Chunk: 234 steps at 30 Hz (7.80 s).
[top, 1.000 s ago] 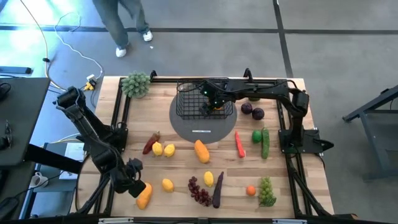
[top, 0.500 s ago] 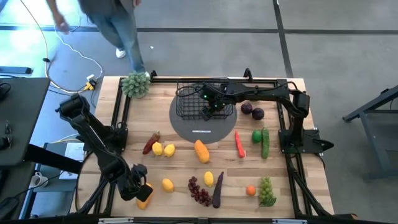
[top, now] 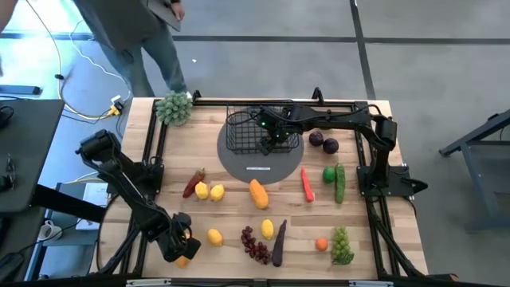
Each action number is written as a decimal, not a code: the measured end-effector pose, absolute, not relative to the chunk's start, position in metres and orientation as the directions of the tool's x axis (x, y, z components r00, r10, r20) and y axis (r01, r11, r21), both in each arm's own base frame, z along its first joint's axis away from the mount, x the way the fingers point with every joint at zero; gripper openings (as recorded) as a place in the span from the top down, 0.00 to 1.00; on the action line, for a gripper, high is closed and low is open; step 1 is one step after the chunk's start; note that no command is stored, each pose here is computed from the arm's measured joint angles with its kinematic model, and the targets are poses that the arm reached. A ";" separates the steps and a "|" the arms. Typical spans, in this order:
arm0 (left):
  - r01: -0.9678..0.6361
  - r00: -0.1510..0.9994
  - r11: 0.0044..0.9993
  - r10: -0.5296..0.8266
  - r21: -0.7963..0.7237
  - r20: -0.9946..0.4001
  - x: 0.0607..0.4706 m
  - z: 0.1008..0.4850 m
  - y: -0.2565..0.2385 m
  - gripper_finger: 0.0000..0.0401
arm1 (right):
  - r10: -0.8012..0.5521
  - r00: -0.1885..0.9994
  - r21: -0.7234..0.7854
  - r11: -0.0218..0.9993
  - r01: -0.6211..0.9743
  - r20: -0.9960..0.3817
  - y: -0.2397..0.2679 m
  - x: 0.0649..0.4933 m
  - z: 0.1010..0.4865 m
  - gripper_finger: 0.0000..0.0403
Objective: Build produce basket
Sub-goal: Put the bottom yellow mango into the black wire basket
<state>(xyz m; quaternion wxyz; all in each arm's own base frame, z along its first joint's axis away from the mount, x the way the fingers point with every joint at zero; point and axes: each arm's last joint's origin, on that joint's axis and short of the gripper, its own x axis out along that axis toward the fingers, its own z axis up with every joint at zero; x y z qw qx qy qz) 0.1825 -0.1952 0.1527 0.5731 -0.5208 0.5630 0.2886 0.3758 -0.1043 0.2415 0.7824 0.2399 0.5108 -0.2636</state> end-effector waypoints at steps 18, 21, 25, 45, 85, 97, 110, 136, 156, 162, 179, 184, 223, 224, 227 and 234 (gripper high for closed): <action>-0.910 0.201 0.313 -0.244 -0.273 -0.949 0.182 0.152 -0.196 0.48 | -0.153 0.306 0.085 0.762 0.642 -0.940 -0.100 0.373 0.241 0.31; -0.899 0.213 0.330 -0.243 -0.287 -0.946 0.182 0.152 -0.196 0.48 | -0.152 0.304 0.084 0.763 0.641 -0.940 -0.100 0.373 0.240 0.31; -0.873 0.287 0.333 -0.241 -0.356 -0.927 0.185 0.159 -0.195 0.48 | -0.153 0.309 0.084 0.768 0.634 -0.939 -0.100 0.372 0.243 0.31; -0.743 0.594 0.354 -0.041 -0.568 -0.803 0.195 0.213 -0.144 0.49 | -0.181 0.429 0.137 0.780 0.610 -0.885 -0.092 0.368 0.296 0.31; -0.678 0.724 0.530 0.360 -0.509 -0.589 0.201 0.278 0.018 0.49 | 0.073 0.610 0.192 0.973 0.132 -0.789 -0.090 0.378 0.317 0.31; -0.666 0.746 0.541 0.506 -0.514 -0.433 0.203 0.294 0.065 0.49 | -0.027 0.612 0.170 0.950 0.262 -0.791 -0.143 0.362 0.317 0.31; -0.649 0.751 0.599 0.604 -0.468 -0.268 0.202 0.309 0.098 0.49 | 0.067 0.739 0.151 0.987 0.048 -0.671 -0.161 0.356 0.360 0.31; -0.601 0.732 0.572 0.675 -0.558 -0.095 0.230 0.307 0.119 0.49 | -0.116 0.818 0.167 0.954 0.251 -0.563 -0.124 0.379 0.392 0.31; -0.555 0.750 0.585 0.660 -0.591 -0.051 0.234 0.312 0.112 0.49 | -0.185 0.822 0.146 0.940 0.307 -0.538 -0.120 0.404 0.376 0.31; -0.549 0.742 0.569 0.669 -0.613 -0.043 0.234 0.313 0.112 0.49 | -0.192 0.816 0.154 0.934 0.323 -0.545 -0.122 0.408 0.371 0.36; -0.551 0.741 0.564 0.670 -0.615 -0.048 0.234 0.312 0.112 0.38 | -0.182 0.809 0.164 0.932 0.323 -0.559 -0.121 0.408 0.369 0.59; -0.539 0.759 0.577 0.648 -0.613 -0.056 0.235 0.311 0.111 0.35 | -0.175 0.791 0.135 0.942 0.308 -0.587 -0.121 0.405 0.367 0.60; -0.636 0.768 0.695 0.528 -0.334 -0.363 0.221 0.285 0.114 0.22 | -0.203 0.331 0.120 0.661 0.740 -0.922 -0.159 0.356 0.296 0.61; -0.638 0.765 0.700 0.527 -0.321 -0.371 0.219 0.286 0.113 0.22 | -0.197 0.318 0.118 0.652 0.749 -0.927 -0.158 0.356 0.291 0.61; -0.639 0.758 0.714 0.524 -0.286 -0.388 0.215 0.286 0.111 0.22 | -0.187 0.306 0.125 0.630 0.766 -0.933 -0.156 0.356 0.279 0.61; -0.648 0.739 0.720 0.515 -0.248 -0.434 0.209 0.285 0.108 0.22 | -0.142 0.243 0.116 0.587 0.801 -0.960 -0.145 0.353 0.254 0.61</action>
